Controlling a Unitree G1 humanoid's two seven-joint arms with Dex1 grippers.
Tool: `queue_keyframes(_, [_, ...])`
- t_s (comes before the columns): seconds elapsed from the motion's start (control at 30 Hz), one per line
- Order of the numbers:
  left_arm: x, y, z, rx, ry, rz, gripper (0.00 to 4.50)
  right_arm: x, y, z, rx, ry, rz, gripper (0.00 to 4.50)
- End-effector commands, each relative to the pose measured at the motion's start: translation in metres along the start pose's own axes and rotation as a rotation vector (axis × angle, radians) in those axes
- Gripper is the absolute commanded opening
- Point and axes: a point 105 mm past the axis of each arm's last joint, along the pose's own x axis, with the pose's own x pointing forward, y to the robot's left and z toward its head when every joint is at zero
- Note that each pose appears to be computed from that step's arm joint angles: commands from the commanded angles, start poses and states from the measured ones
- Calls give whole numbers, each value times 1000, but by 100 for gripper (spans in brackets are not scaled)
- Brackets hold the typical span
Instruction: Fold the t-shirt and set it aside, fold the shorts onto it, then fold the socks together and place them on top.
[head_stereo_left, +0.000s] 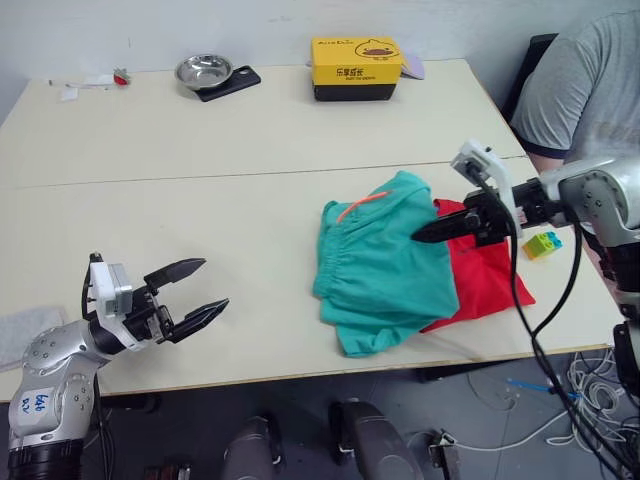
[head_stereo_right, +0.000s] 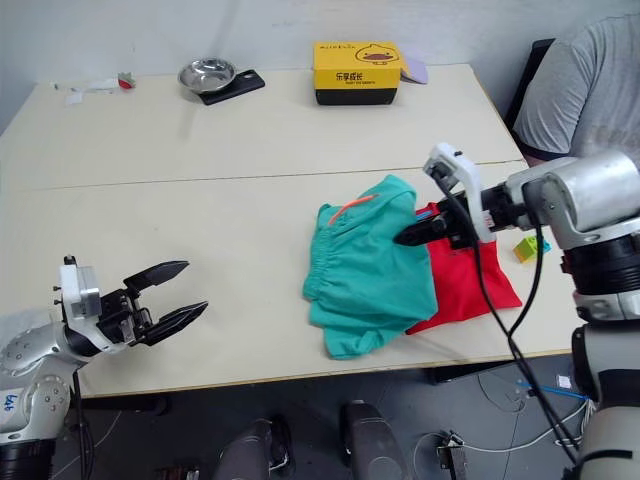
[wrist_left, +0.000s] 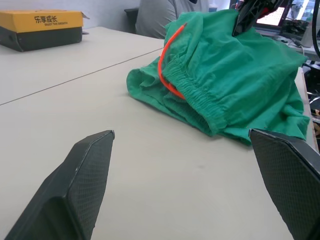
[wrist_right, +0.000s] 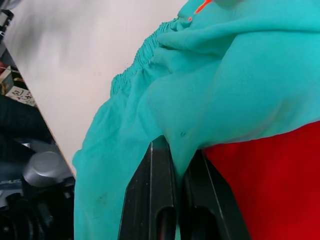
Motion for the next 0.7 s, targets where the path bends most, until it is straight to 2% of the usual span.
queue_keyframes(0.03, [0, 0, 3, 20, -3, -12, 450, -28, -13, -3, -3, 1, -58, 4])
queue_keyframes(0.3, [0, 3, 4, 22, 1, -23, 450, -64, -40, -26, 11, 87, -175, 4])
queue_keyframes(0.5, [1, 2, 4, 20, 1, -36, 450, -84, -73, -51, 13, 171, -316, 4])
queue_keyframes(0.7, [1, 1, 4, 17, 6, -46, 450, -90, -98, -55, 1, 115, -411, 4])
